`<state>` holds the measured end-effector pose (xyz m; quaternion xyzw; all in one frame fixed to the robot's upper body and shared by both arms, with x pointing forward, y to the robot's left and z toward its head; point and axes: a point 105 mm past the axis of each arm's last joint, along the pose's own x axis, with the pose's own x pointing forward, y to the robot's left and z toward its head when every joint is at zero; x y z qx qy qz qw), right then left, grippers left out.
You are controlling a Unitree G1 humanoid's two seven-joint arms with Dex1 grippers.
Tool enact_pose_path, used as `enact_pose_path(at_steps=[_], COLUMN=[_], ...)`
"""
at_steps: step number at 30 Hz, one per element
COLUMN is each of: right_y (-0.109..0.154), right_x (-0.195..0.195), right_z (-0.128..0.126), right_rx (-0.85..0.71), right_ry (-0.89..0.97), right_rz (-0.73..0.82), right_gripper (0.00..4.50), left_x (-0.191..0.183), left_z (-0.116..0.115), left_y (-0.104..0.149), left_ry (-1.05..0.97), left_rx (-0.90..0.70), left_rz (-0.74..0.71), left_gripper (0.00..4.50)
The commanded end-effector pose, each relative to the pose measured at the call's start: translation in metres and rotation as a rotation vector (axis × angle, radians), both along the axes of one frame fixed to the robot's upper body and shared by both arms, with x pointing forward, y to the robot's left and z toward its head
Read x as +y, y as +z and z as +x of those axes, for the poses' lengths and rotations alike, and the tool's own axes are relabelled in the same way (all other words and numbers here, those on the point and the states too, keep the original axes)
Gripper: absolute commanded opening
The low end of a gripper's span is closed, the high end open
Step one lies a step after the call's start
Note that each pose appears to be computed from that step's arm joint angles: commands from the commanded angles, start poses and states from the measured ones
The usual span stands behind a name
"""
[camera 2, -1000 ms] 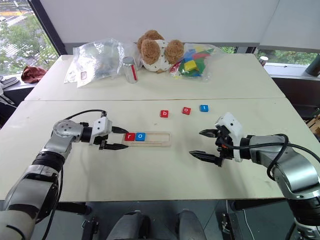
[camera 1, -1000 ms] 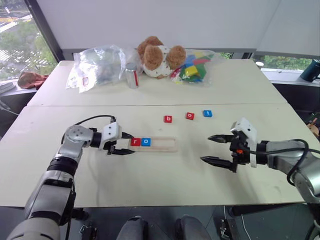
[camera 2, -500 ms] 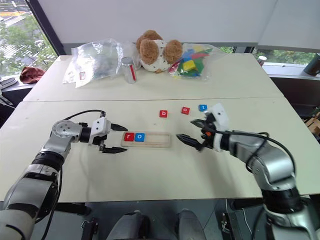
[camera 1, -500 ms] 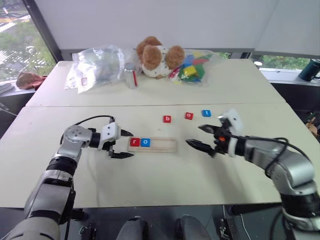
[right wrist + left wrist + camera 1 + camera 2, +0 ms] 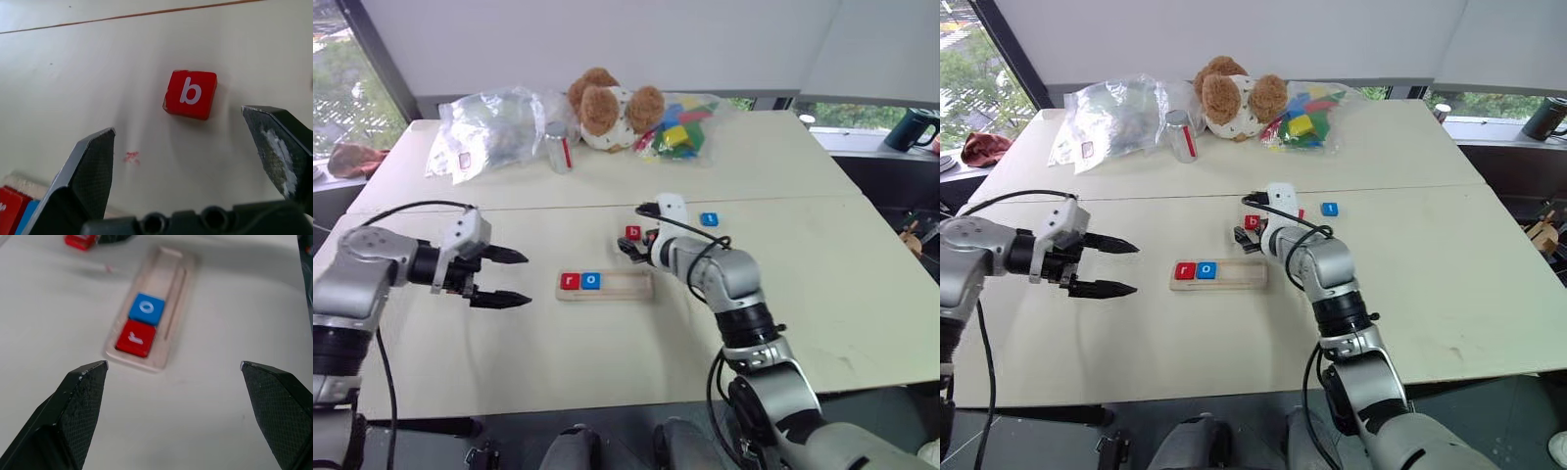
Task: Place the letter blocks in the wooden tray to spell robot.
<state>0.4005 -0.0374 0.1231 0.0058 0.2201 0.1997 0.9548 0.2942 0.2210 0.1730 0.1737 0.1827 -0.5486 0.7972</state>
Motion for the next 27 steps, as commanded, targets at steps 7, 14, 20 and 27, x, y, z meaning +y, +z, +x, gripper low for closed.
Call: enact_pose_path(at_steps=[7, 14, 20, 27], right_y=[0.009, -0.008, -0.026, 0.018], right_x=[0.024, 0.04, 0.031, 0.017], right_z=[0.021, 0.031, 0.034, 0.039], right_rx=[-0.07, -0.055, -0.052, -0.234], right_ry=[-0.014, -0.027, -0.053, -0.027], right_rz=[0.009, -0.038, -0.128, -0.149], right_gripper=[4.5, 4.5, 2.06, 1.33], left_x=[0.026, 0.028, 0.026, 0.003], left_z=[-0.005, -0.006, -0.003, 0.001], left_y=[0.037, 0.024, 0.022, 0.017], left_ry=[0.19, 0.219, 0.226, 0.144], left_rx=[-0.114, -0.107, -0.126, -0.128], left_rz=[-0.029, -0.037, -0.06, -0.088], left_gripper=[4.48, 4.48, 4.5, 4.5])
